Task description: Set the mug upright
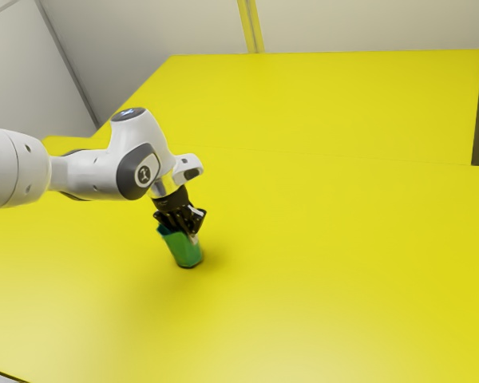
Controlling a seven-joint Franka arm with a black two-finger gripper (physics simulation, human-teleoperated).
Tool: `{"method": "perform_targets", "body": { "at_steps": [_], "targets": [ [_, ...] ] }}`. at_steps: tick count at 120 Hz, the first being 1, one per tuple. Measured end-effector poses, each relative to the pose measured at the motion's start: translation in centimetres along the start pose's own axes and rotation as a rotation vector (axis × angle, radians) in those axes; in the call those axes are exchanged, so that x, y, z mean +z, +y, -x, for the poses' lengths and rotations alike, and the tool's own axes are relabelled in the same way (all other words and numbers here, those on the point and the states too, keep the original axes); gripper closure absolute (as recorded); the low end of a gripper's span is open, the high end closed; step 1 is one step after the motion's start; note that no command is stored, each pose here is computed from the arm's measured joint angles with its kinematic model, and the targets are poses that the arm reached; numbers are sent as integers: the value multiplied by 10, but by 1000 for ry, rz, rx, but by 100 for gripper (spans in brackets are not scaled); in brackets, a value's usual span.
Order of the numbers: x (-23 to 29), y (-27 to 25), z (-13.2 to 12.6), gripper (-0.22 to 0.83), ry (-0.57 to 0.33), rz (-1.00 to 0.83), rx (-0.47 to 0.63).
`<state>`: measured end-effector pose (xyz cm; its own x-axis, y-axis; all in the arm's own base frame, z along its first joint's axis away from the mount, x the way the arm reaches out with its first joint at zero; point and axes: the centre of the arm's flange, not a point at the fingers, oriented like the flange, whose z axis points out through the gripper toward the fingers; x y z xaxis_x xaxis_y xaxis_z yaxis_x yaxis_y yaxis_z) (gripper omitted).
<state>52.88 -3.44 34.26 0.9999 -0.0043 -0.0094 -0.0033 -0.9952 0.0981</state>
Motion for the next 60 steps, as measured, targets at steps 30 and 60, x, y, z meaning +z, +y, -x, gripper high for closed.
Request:
{"method": "perform_targets", "body": {
  "at_steps": [30, 60],
  "targets": [
    [0, 3, 0, 53, -12, 5, -36],
    [-9, 4, -5, 41, 5, 11, -63]
  ]
}}
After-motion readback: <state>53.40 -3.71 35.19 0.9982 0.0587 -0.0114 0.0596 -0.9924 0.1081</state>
